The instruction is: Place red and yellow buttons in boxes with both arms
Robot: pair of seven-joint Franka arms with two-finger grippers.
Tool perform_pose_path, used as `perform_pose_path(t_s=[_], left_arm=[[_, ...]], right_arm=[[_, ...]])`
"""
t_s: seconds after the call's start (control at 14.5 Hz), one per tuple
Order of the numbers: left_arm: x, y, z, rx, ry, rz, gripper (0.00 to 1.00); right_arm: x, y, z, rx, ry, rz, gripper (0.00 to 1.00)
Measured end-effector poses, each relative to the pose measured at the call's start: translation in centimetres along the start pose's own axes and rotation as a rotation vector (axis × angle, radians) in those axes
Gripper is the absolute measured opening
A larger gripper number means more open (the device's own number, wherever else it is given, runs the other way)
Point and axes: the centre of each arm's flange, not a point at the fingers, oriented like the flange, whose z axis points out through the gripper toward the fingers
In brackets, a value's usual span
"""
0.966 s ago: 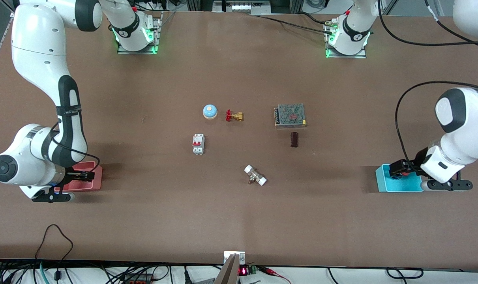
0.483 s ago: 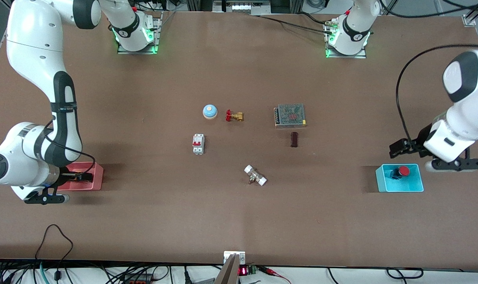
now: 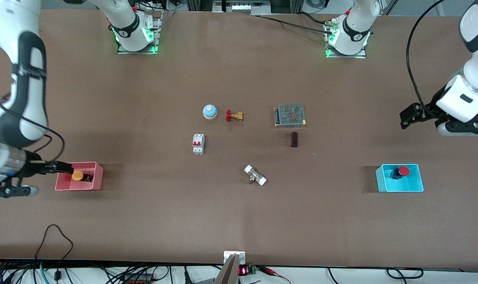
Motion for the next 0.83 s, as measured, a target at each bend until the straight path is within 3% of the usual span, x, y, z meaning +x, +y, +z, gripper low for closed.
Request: perform_pose_path(t_s=[0.21,0.48,0.83], left_arm=[[-0.7,-1.0,-1.1,0.01,-0.002,0.021,1.0],[-0.8,-2.3,-1.3,0.011,0.001,0.032,1.0],[-0.9,-2.7,-1.4,-0.004,0.003,0.024,1.0]], right_arm=[[-2.4,-2.4,-6.3,0.047,-0.002,-0.034,1.0],[-3.8,-4.7,-9.0,0.07,-0.028,-0.04,1.0],[-4.4,-7.5,-11.8,0.017,-0.024,-0.03,1.0]])
